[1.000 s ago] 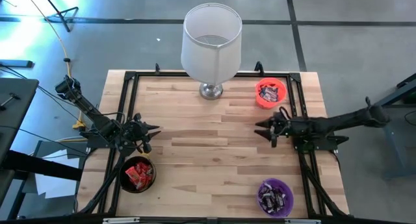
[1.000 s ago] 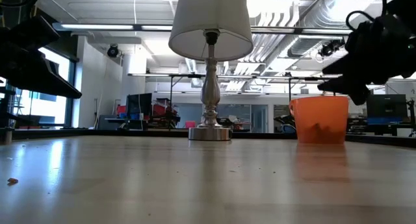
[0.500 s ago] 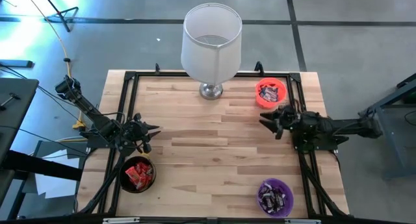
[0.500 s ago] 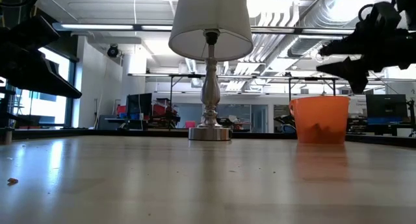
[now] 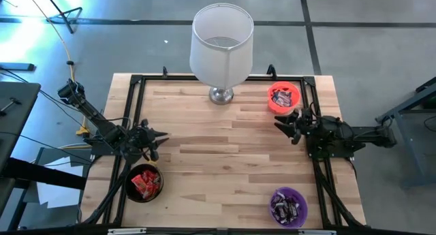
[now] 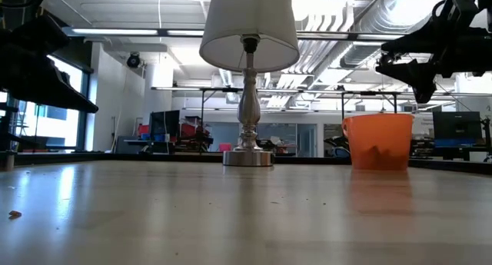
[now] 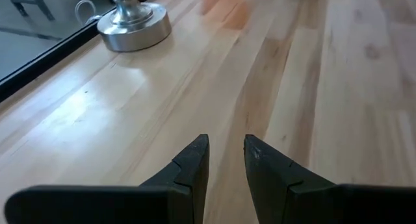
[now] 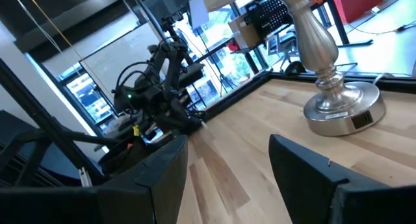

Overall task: Sort candy
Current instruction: Return to Home Position

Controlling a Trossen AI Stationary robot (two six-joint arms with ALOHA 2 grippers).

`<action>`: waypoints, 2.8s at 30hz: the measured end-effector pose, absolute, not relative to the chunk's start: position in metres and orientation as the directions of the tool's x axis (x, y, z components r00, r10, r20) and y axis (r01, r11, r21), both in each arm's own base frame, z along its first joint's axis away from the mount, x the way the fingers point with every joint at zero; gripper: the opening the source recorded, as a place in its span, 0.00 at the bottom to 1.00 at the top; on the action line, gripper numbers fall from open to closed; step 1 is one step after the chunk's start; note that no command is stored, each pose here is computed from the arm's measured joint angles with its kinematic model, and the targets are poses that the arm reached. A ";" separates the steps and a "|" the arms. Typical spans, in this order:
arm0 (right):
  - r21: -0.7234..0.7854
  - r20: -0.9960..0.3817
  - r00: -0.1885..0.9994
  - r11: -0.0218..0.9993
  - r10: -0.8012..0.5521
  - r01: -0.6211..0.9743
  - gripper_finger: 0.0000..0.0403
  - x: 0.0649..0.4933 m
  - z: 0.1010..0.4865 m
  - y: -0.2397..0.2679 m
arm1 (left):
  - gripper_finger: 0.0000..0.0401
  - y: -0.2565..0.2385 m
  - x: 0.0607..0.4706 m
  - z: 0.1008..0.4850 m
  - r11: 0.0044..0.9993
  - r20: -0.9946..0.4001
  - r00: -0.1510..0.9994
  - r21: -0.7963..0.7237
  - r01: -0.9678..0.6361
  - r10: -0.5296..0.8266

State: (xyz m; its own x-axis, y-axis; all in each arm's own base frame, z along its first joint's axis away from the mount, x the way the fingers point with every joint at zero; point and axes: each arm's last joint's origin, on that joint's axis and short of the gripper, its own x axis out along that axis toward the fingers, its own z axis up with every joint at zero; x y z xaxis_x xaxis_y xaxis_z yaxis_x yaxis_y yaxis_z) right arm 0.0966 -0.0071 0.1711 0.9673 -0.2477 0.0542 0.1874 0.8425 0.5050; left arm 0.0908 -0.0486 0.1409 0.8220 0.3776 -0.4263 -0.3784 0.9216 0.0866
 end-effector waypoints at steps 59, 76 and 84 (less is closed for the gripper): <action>0.505 0.055 0.967 0.843 -0.248 0.187 0.52 0.097 0.171 -0.007 | 0.21 0.013 0.095 0.172 0.918 0.056 0.944 0.220 -0.331 0.327; 0.505 0.056 0.967 0.843 -0.248 0.187 0.52 0.097 0.171 -0.007 | 0.21 0.049 0.082 0.173 0.706 0.062 0.707 0.047 -0.707 0.704; 0.505 0.055 0.967 0.843 -0.248 0.187 0.52 0.097 0.171 -0.007 | 0.21 0.051 0.081 0.173 0.689 0.060 0.690 -0.171 -0.705 0.721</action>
